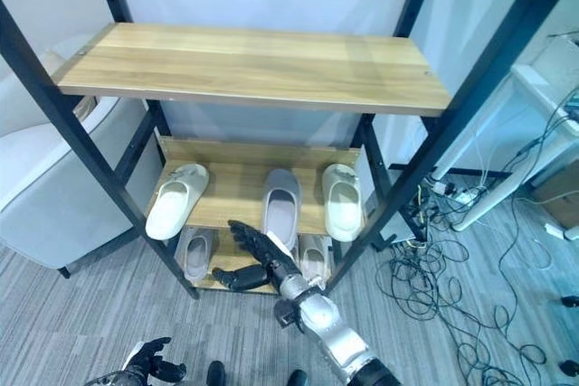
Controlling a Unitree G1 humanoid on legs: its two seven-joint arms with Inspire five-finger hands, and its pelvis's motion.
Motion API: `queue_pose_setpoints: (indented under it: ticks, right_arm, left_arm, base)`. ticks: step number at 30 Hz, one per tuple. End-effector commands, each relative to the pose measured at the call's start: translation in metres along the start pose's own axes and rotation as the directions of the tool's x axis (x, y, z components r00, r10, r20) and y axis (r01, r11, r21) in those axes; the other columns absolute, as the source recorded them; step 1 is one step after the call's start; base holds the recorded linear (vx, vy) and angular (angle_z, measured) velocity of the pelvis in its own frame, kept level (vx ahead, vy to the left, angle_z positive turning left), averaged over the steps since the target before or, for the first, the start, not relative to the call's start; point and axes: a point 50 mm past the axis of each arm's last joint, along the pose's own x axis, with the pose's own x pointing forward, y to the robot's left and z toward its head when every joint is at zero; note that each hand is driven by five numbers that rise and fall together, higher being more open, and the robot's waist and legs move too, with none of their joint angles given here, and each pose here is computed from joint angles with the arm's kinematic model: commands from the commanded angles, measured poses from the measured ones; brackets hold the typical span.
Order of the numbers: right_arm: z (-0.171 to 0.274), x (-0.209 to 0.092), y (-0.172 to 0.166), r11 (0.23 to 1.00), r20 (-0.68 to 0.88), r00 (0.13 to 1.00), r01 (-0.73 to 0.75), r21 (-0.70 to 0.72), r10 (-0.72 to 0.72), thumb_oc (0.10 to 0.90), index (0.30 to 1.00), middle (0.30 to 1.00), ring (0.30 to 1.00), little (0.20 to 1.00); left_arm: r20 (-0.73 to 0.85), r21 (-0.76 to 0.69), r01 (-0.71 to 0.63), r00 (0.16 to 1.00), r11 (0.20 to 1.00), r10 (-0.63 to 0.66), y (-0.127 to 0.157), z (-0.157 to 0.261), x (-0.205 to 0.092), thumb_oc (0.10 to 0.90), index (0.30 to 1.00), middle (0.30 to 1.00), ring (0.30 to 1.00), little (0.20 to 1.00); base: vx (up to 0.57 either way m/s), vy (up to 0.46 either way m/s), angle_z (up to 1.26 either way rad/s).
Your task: Arrange the slippers neatly on the shoe rack.
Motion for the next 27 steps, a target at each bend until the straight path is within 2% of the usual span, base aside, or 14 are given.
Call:
queue_pose_setpoints:
  ticks: [1, 6, 10, 12, 14, 15, 16, 17, 19, 22, 27]
  right_arm:
    - [0.077, 0.007, -0.004, 1.0, 0.386, 0.922, 0.014, 0.01, -0.017, 0.8, 0.9, 0.9, 0.9, 0.9]
    - [0.092, 0.003, -0.016, 0.982, 0.449, 0.891, 0.14, -0.13, -0.067, 0.8, 0.9, 0.9, 0.9, 0.9]
    - [0.106, -0.002, -0.035, 0.886, 0.514, 0.848, 0.33, -0.326, -0.127, 0.8, 0.9, 0.9, 0.9, 0.9]
    - [0.109, -0.005, -0.046, 0.833, 0.536, 0.827, 0.412, -0.369, -0.171, 0.8, 0.9, 0.9, 0.9, 0.9]
    - [0.113, -0.009, -0.055, 0.784, 0.563, 0.799, 0.482, -0.39, -0.211, 0.8, 0.9, 0.9, 0.9, 0.9]
    - [0.118, -0.011, -0.064, 0.737, 0.589, 0.771, 0.541, -0.405, -0.243, 0.8, 0.9, 0.9, 0.9, 0.9]
    - [0.118, -0.011, -0.064, 0.736, 0.589, 0.771, 0.542, -0.405, -0.243, 0.8, 0.9, 0.9, 0.9, 0.9]
    - [0.121, -0.012, -0.072, 0.693, 0.607, 0.747, 0.589, -0.416, -0.271, 0.8, 0.9, 0.9, 0.9, 0.9]
    - [0.122, -0.013, -0.075, 0.678, 0.611, 0.74, 0.604, -0.419, -0.282, 0.8, 0.9, 0.9, 0.9, 0.9]
    - [0.123, -0.016, -0.09, 0.603, 0.618, 0.713, 0.664, -0.443, -0.331, 0.8, 0.9, 0.9, 0.9, 0.9]
    - [0.12, -0.016, -0.098, 0.565, 0.608, 0.709, 0.682, -0.465, -0.357, 0.8, 0.9, 0.9, 0.9, 0.9]
  left_arm:
    - [0.027, 0.037, 0.044, 0.999, 0.998, -0.045, -0.021, 0.01, 0.0, 0.8, 0.9, 0.9, 0.9, 0.9]
    - [0.02, 0.027, 0.047, 0.999, 0.999, -0.047, -0.024, 0.008, -0.001, 0.8, 0.9, 0.9, 0.9, 0.9]
    - [0.02, 0.038, 0.05, 0.999, 0.998, -0.051, -0.026, 0.005, -0.003, 0.8, 0.9, 0.9, 0.9, 0.9]
    - [0.025, 0.047, 0.054, 0.998, 0.997, -0.055, -0.028, 0.005, -0.003, 0.8, 0.9, 0.9, 0.9, 0.9]
    - [0.024, 0.058, 0.061, 0.998, 0.996, -0.062, -0.029, 0.004, -0.004, 0.8, 0.9, 0.9, 0.9, 0.9]
    - [0.016, 0.067, 0.062, 0.998, 0.996, -0.064, -0.03, 0.0, -0.005, 0.8, 0.9, 0.9, 0.9, 0.9]
    - [0.016, 0.068, 0.062, 0.998, 0.996, -0.064, -0.03, 0.0, -0.005, 0.8, 0.9, 0.9, 0.9, 0.9]
    - [0.009, 0.077, 0.066, 0.998, 0.995, -0.067, -0.03, -0.002, -0.005, 0.8, 0.9, 0.9, 0.9, 0.9]
    - [0.005, 0.085, 0.068, 0.998, 0.994, -0.069, -0.03, -0.003, -0.005, 0.8, 0.9, 0.9, 0.9, 0.9]
    - [0.005, 0.093, 0.072, 0.997, 0.993, -0.073, -0.029, -0.005, -0.006, 0.8, 0.9, 0.9, 0.9, 0.9]
    - [0.004, 0.101, 0.078, 0.997, 0.992, -0.079, -0.029, -0.006, -0.006, 0.8, 0.9, 0.9, 0.9, 0.9]
  base:
    - [0.01, 0.001, -0.07]
    - [0.01, 0.003, -0.04]
    - [0.0, 0.0, 0.0]
    - [0.0, 0.0, 0.0]
    - [0.0, 0.0, 0.0]
    - [0.0, 0.0, 0.0]
    - [0.03, 0.007, 0.0]
    - [0.0, 0.0, 0.0]
    - [0.0, 0.0, 0.0]
    - [0.03, 0.002, 0.0]
    - [0.0, 0.0, 0.0]
